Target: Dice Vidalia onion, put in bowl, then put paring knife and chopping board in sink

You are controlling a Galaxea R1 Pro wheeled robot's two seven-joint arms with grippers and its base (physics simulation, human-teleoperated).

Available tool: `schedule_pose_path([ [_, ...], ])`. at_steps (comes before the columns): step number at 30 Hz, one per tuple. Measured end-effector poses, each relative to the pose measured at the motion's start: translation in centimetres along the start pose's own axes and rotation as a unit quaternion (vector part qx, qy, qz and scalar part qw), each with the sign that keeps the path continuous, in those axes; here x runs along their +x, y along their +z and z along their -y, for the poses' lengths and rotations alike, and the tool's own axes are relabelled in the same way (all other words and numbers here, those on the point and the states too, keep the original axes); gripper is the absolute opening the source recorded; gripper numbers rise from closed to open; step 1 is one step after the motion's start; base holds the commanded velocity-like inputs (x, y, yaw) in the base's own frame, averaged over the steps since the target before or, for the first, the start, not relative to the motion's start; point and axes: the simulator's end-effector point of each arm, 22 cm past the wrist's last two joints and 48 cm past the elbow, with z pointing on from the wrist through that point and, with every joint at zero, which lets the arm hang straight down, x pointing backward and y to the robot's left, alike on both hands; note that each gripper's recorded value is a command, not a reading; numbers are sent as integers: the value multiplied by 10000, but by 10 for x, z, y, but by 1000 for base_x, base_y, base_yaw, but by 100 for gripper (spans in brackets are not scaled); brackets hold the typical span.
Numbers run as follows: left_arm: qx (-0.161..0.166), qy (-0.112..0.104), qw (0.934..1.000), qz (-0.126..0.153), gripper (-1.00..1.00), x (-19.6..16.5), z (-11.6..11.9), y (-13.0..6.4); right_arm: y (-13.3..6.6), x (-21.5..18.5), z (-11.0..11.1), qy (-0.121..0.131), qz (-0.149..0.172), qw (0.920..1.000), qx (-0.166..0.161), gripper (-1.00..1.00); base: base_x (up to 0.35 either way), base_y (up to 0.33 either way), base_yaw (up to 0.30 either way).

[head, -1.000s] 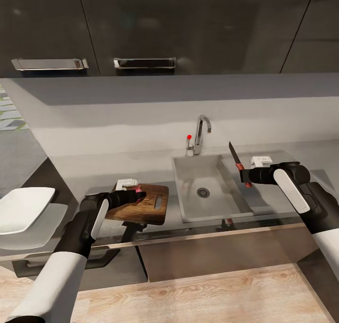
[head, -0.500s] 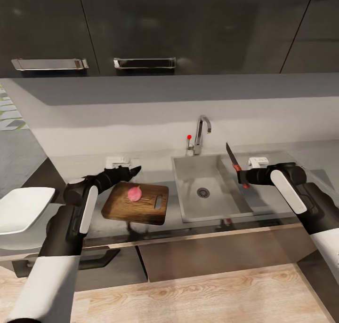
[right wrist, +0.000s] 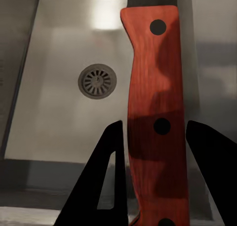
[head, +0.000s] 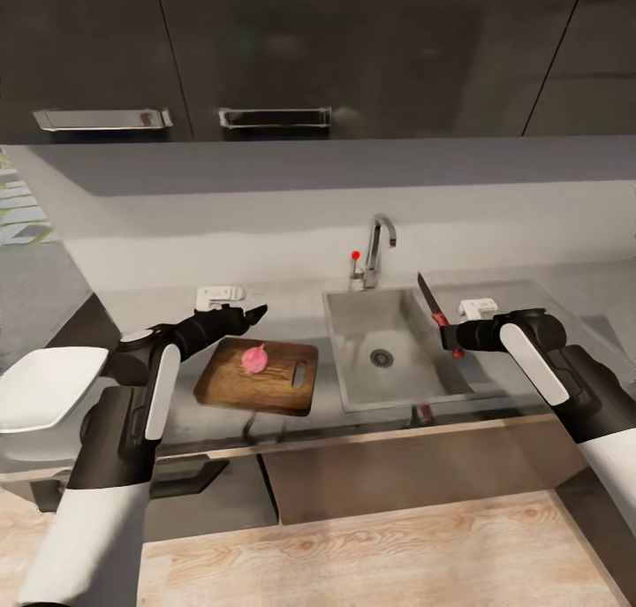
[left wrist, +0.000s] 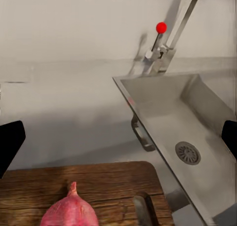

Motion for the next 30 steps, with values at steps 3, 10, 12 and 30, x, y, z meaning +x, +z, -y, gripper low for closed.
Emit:
schedule_pose_path([
  [3, 18, -13, 10000, 6, 100, 0, 2, 0, 0, 0, 0, -1, -2, 10000, 2, -100, -267, 119, 0],
  [10, 19, -203, 9997, -98, 100, 11, 3, 0, -1, 14, 16, 101, -161, 9998, 108, -100, -58, 23, 0],
  [12, 17, -316, 9993, -176, 100, 19, 3, -1, -3, 18, 22, 151, -169, 9997, 129, -100, 0, 0, 0],
  [30, 216, -285, 9976, -595, 100, 55, 23, 8, -23, -6, 34, 292, 227, 9992, 164, -100, 0, 0, 0],
])
